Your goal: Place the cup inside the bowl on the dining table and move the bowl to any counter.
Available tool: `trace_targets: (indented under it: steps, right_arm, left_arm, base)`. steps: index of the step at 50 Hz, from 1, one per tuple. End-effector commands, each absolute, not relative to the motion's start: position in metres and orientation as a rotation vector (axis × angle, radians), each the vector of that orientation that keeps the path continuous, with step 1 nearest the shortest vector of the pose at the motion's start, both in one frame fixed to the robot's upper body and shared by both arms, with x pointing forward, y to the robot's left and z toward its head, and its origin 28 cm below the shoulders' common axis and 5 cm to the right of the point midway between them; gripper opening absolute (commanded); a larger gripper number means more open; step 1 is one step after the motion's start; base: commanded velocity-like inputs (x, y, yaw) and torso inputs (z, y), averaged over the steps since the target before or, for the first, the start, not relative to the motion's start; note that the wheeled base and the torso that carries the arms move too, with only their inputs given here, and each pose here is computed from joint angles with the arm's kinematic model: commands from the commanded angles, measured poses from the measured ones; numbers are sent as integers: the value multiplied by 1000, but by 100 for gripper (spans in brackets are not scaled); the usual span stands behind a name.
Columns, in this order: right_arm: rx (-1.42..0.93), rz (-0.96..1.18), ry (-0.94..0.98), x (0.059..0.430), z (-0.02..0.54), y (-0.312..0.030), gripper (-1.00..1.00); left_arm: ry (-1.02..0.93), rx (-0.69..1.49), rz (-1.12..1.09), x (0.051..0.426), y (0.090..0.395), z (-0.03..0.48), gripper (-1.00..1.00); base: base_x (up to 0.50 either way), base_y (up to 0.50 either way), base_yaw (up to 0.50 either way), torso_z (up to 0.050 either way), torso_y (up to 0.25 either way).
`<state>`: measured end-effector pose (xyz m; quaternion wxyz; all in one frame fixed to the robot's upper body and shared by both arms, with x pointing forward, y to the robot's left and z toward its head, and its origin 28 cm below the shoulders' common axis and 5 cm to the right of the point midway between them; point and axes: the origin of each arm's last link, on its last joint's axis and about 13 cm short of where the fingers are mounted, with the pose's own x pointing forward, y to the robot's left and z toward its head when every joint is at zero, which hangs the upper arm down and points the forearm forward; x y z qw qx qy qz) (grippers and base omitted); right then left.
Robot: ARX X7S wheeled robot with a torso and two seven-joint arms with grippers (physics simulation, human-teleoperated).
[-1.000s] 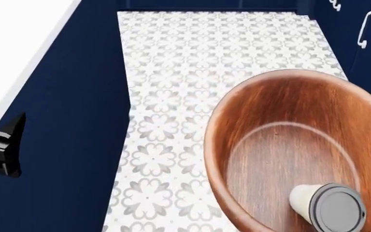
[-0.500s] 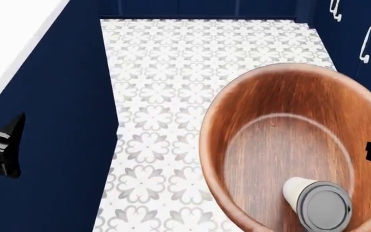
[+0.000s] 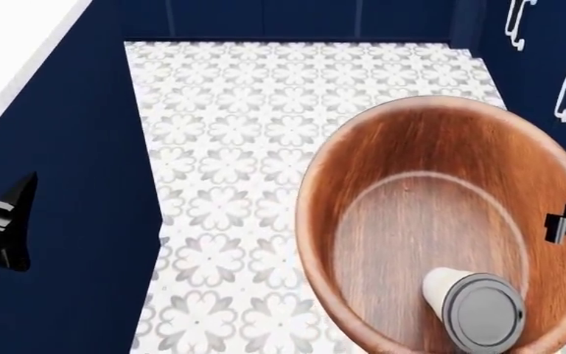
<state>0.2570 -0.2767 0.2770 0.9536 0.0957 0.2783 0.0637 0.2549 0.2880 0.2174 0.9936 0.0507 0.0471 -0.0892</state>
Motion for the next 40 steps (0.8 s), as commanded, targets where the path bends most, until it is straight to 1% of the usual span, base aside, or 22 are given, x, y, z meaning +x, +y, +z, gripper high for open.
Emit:
trace_targets:
  steps: [1,40]
  right_arm:
    - [228,156,517,266,283,-275,-100]
    - [238,164,517,266,277,-274,-100]
  left_arm:
    - [88,123,-161,258,289,215,100]
    - [91,120,-168,258,287,212,100]
  base:
    - [500,0,0,0,10]
    - [500,0,0,0,2]
